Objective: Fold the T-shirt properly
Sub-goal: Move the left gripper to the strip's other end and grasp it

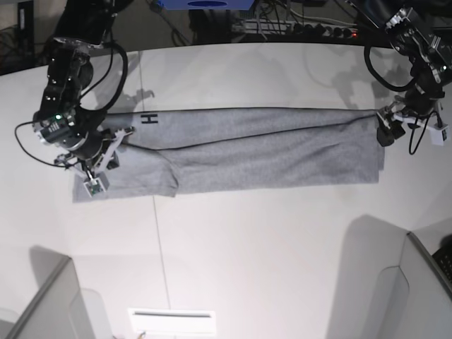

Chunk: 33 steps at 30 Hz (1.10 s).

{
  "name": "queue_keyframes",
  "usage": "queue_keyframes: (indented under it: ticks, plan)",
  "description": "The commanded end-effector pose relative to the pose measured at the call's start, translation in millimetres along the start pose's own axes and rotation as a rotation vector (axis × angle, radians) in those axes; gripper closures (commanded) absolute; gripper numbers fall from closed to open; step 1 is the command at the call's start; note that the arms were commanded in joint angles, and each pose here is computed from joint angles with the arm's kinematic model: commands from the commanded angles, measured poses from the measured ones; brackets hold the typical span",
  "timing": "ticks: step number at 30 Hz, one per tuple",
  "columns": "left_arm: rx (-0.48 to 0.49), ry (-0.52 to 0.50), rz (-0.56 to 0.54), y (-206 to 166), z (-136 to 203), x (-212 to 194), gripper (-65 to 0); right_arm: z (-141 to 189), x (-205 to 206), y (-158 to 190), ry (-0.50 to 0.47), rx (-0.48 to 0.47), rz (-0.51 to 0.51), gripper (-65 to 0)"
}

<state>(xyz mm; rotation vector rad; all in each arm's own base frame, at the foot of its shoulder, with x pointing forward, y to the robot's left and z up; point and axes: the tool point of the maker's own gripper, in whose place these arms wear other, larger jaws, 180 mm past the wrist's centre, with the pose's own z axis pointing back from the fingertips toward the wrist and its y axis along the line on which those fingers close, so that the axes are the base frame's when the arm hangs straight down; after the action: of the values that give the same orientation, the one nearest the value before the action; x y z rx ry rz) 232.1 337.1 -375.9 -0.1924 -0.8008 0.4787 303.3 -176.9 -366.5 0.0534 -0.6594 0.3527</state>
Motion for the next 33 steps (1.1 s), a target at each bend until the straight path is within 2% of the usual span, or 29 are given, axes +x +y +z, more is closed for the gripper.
queue_keyframes:
  ticks: [1,5,10,13,16,23,24,29,33]
  plan:
    - [-0.023,-0.017,-0.024,-3,-4,10,-59.7,4,13,-3,-0.044,-0.01,0.002,0.0]
    - [-0.084,0.036,-0.076,-19,-33,4,-55.5,3,10,0,-0.04,-0.004,-0.01,0.0]
    - [-0.088,0.112,-0.01,-12,-50,-23,-55.5,3,8,1,-0.039,-0.003,-0.011,0.0]
    - [-0.103,0.138,-0.027,-19,-54,-30,-54.5,3,8,1,-0.039,-0.003,-0.011,0.0]
    - [-0.121,0.169,-0.06,-28,-57,-37,-42.8,4,9,0,-0.043,-0.006,-0.01,0.0]
    - [-0.103,0.182,-0.049,-16,-58,-38,-2.1,6,8,-4,-0.046,-0.014,-0.027,0.0]
    - [-0.103,0.179,-0.054,-16,-58,-36,0.0,7,8,-6,-0.05,-0.021,-0.041,0.0]
    - [-0.073,0.155,-0.097,-4,-52,-16,0.0,10,5,-17,-0.071,-0.047,-0.126,0.0]
    - [-0.074,0.037,-0.157,-11,-45,20,0.0,10,3,-15,-0.065,-0.043,-0.125,0.0]
